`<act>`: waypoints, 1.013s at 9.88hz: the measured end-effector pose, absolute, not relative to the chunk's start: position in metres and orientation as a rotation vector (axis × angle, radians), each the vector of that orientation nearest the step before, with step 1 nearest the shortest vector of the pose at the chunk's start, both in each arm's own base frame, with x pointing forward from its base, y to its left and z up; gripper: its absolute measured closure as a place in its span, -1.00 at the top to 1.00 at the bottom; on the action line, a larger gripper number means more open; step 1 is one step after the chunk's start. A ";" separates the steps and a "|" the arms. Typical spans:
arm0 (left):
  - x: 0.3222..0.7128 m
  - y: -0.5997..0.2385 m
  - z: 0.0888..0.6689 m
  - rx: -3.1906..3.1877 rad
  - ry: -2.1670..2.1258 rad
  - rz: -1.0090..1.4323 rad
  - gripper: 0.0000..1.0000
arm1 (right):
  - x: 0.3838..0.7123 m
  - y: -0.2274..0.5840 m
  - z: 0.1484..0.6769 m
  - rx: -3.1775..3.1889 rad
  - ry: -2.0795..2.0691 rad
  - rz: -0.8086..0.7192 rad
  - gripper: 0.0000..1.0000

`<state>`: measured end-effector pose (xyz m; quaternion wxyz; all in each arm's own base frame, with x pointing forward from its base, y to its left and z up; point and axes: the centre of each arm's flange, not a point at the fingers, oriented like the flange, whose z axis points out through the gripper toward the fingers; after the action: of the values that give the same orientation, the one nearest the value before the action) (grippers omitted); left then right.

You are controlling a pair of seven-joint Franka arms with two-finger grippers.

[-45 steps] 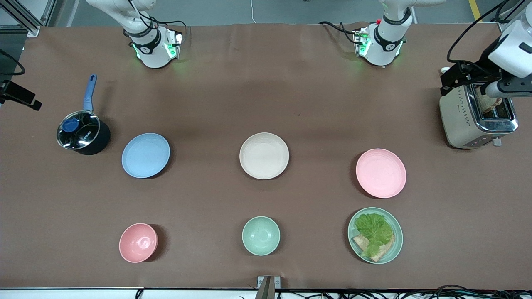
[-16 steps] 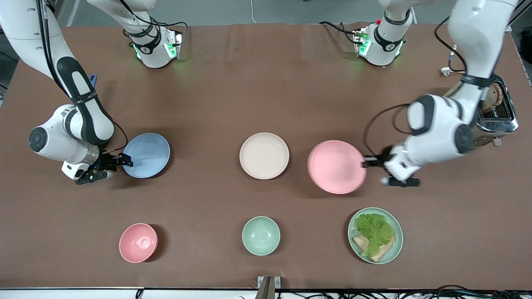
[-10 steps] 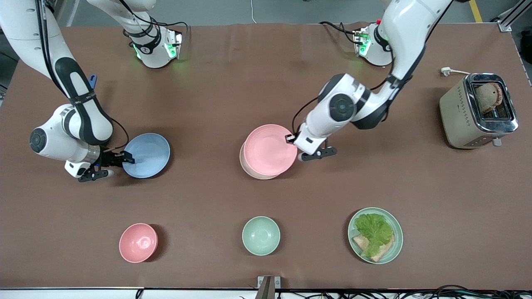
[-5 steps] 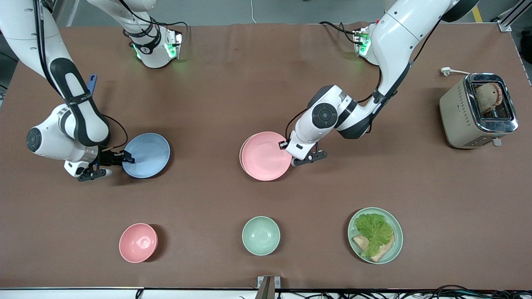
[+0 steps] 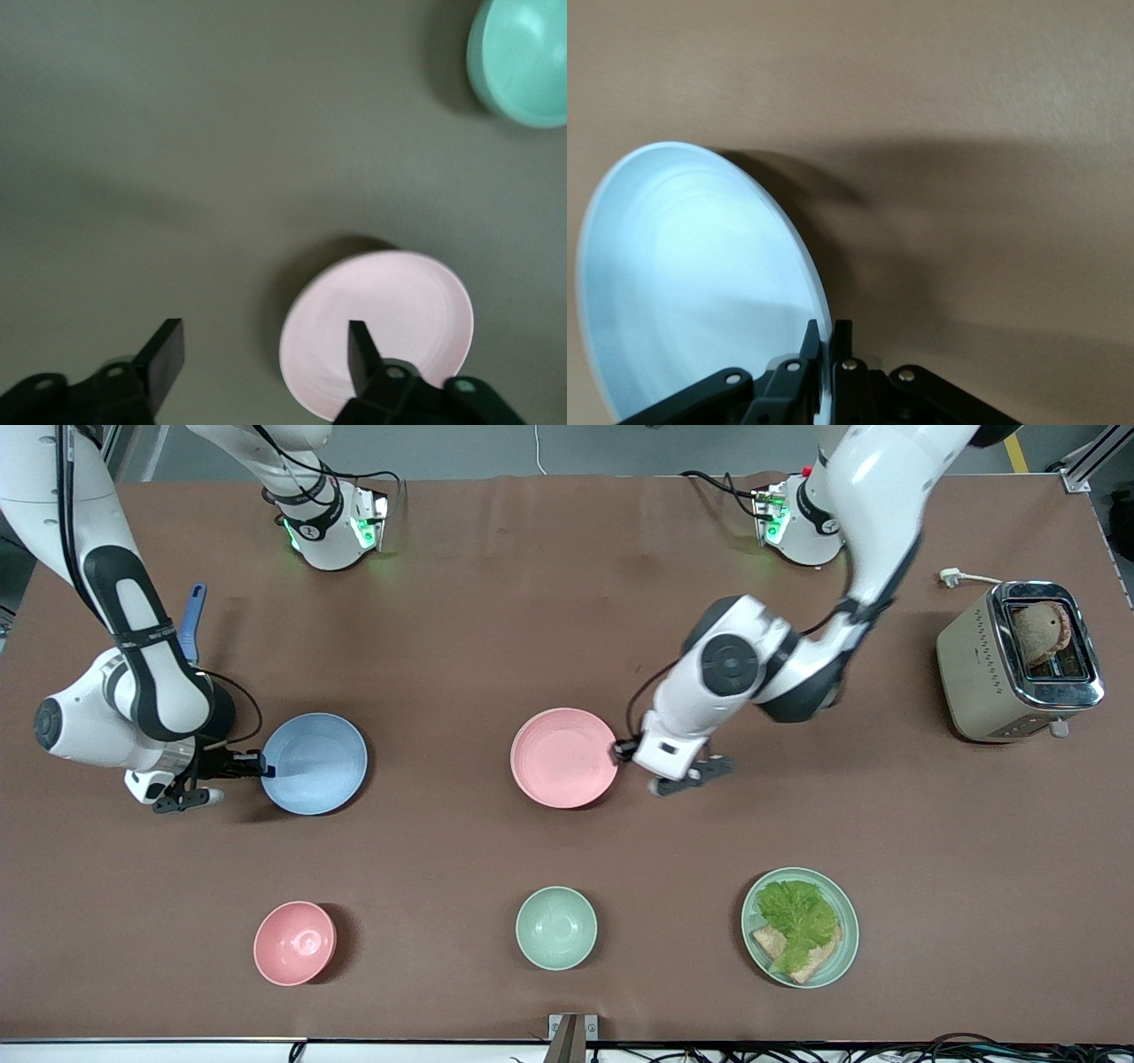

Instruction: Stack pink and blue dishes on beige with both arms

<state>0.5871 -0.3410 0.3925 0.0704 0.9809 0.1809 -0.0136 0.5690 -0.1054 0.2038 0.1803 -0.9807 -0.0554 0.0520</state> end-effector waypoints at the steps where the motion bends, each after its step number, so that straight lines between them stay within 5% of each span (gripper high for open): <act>1: 0.606 -0.296 0.448 2.985 0.515 0.000 1.00 | 0.579 -0.114 0.226 -2.743 -0.144 0.170 -0.87; 5: 0.613 -0.145 0.598 3.106 0.187 0.117 1.00 | 0.617 -0.103 0.347 -2.683 0.034 0.254 -0.87; 10: 0.543 -0.083 0.680 3.208 -0.157 0.112 1.00 | 0.630 0.132 0.390 -2.692 0.255 0.225 -0.89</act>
<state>0.5428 -0.0826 0.6800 -0.0361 0.9975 -0.0488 0.0349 0.6304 0.1320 0.3903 0.2124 -0.9695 0.0918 0.0812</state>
